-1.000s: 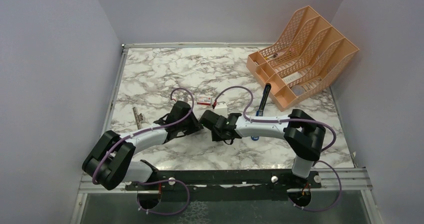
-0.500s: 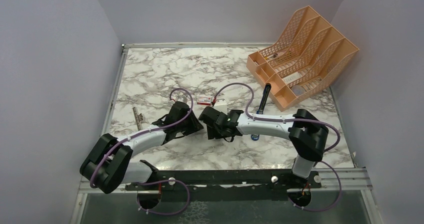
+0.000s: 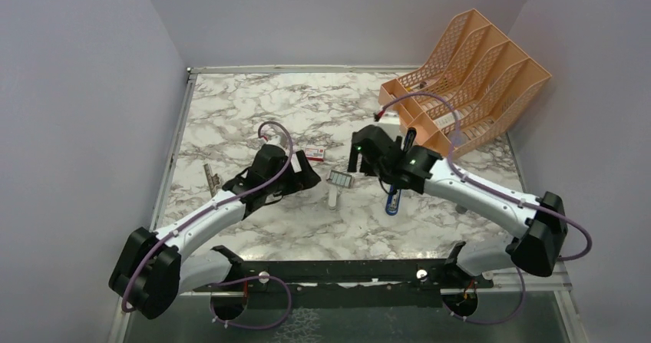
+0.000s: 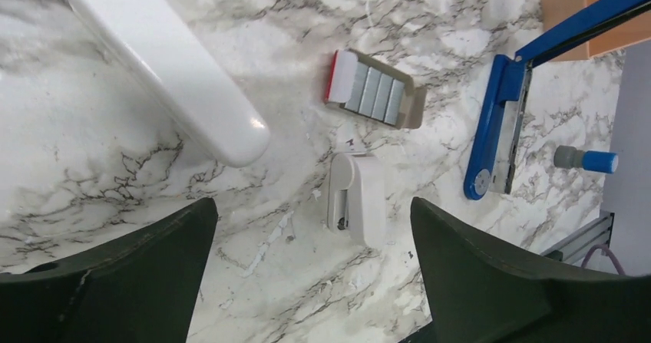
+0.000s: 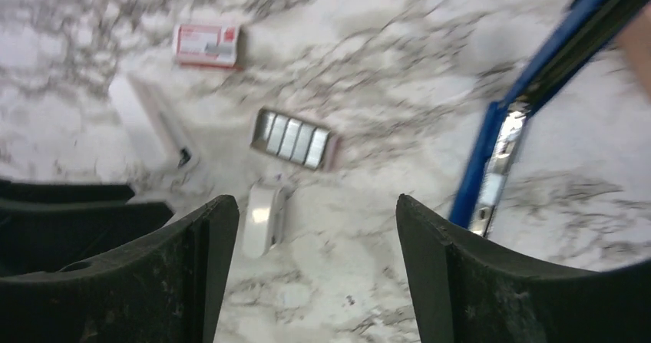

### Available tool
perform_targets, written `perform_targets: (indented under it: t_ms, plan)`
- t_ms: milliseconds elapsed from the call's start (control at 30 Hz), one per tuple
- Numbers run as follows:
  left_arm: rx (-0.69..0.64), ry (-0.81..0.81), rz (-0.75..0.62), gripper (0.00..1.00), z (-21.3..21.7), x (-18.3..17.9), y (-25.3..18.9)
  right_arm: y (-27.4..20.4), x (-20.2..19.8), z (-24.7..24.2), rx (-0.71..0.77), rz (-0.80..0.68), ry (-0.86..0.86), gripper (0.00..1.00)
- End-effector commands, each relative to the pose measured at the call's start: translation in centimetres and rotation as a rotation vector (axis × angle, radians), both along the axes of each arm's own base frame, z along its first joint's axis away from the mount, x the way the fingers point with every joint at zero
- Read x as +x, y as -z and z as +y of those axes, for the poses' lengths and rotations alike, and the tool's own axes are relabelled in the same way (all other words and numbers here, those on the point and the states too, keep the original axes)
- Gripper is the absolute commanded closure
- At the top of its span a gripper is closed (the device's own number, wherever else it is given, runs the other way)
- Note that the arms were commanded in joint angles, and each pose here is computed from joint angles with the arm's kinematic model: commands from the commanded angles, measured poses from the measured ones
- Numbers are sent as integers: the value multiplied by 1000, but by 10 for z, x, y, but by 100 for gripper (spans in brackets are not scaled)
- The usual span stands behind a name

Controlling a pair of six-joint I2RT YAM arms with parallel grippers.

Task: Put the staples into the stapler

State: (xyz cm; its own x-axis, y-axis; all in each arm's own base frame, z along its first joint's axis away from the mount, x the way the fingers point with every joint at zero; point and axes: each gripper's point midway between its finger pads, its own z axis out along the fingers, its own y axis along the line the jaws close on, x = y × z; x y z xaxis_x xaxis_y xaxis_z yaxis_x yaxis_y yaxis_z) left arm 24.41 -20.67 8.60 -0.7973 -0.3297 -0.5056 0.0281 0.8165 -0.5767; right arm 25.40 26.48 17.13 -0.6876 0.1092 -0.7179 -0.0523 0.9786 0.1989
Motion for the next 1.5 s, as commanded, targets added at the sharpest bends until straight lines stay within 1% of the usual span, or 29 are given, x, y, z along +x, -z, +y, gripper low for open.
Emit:
perform_targets:
  t_ms: [0,67,167,233,367,500,567,667,767,933,1100,1167,1333,1433,1467]
  plan:
    - [56,43,-138,1,4,15,-39,-37,26,-71,-91,-91,115,17]
    - [50,78,-176,1,0,18,-53,-50,31,-86,-87,-128,133,12]
    - [11,189,-239,1,-17,18,-75,-55,40,-110,-105,-144,183,8]
    - [-21,232,-264,1,-27,20,-85,-52,50,-129,-115,-131,229,8]
    - [-155,295,-283,1,-65,24,-99,-41,68,-149,-63,-82,260,8]
    - [-149,362,-300,1,-104,23,-101,-35,80,-155,-40,-85,295,8]
    - [-155,388,-291,1,-116,23,-97,-30,86,-160,-32,-67,310,9]
    - [-166,403,-270,2,-125,25,-89,-22,94,-160,-25,-50,311,13]
    - [-197,429,-242,7,-136,22,-81,-11,101,-160,-35,-14,309,22]
    - [-215,457,-168,13,-156,13,-58,2,110,-162,-73,8,310,28]
    - [-212,493,-108,18,-178,4,-38,11,114,-162,-106,26,295,37]
    - [-205,500,-93,21,-183,1,-31,10,118,-166,-135,15,292,38]
    - [-183,510,-60,33,-189,-3,-16,11,133,-172,-178,7,296,38]
    - [-166,509,-48,34,-192,-6,-7,9,141,-171,-178,-7,291,43]
    - [-162,508,-43,34,-194,-6,-5,9,143,-171,-176,-12,285,45]
